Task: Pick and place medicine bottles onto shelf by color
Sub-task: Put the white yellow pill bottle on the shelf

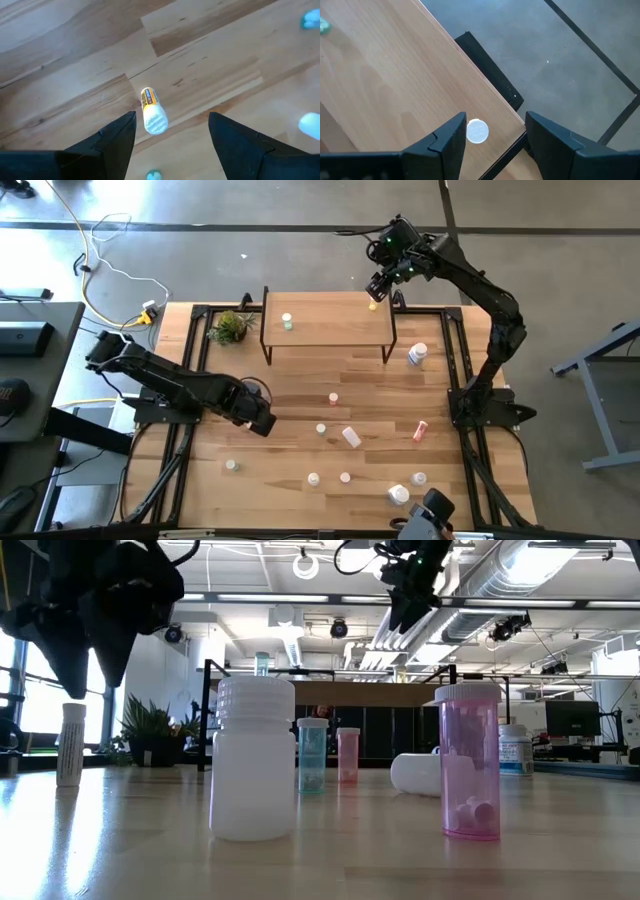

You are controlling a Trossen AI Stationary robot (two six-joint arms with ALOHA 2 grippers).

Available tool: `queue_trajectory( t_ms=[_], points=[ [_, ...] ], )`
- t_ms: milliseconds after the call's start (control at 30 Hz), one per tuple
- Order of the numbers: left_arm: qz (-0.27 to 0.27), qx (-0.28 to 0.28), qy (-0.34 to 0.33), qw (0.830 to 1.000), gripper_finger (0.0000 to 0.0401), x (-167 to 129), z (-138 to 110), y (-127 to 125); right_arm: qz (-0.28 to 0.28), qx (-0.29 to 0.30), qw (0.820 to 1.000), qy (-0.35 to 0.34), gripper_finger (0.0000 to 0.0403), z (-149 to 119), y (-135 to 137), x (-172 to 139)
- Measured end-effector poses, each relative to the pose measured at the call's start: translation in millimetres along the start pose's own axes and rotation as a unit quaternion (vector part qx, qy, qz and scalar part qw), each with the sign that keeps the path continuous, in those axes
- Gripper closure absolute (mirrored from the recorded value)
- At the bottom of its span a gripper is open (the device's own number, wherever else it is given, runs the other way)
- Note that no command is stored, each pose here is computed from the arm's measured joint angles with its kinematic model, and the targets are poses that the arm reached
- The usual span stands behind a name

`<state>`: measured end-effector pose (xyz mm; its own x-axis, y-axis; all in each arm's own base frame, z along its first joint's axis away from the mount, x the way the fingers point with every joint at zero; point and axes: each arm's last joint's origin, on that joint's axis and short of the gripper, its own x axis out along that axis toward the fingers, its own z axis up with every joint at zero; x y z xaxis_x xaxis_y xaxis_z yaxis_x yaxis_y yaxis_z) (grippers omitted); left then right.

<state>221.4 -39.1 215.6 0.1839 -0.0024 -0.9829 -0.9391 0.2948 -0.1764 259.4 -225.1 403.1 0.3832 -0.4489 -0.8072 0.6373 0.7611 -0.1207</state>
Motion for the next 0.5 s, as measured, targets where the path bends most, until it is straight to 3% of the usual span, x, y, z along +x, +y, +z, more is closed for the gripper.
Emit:
queue_trajectory(
  t_ms=[267, 500],
  points=[
    [0.031, -0.014, 0.005, 0.999, 0.0161, 11.0, -4.7, -2.7, 0.0, 0.0, 1.0, 0.001, 0.0208, -0.2, 0.0, 0.0],
    [0.057, -0.01, 0.006, 0.998, 0.0186, 21.0, -9.2, -5.1, 0.003, 0.0, 1.0, 0.001, 0.0208, -0.2, 0.2, 0.0]
  ],
)
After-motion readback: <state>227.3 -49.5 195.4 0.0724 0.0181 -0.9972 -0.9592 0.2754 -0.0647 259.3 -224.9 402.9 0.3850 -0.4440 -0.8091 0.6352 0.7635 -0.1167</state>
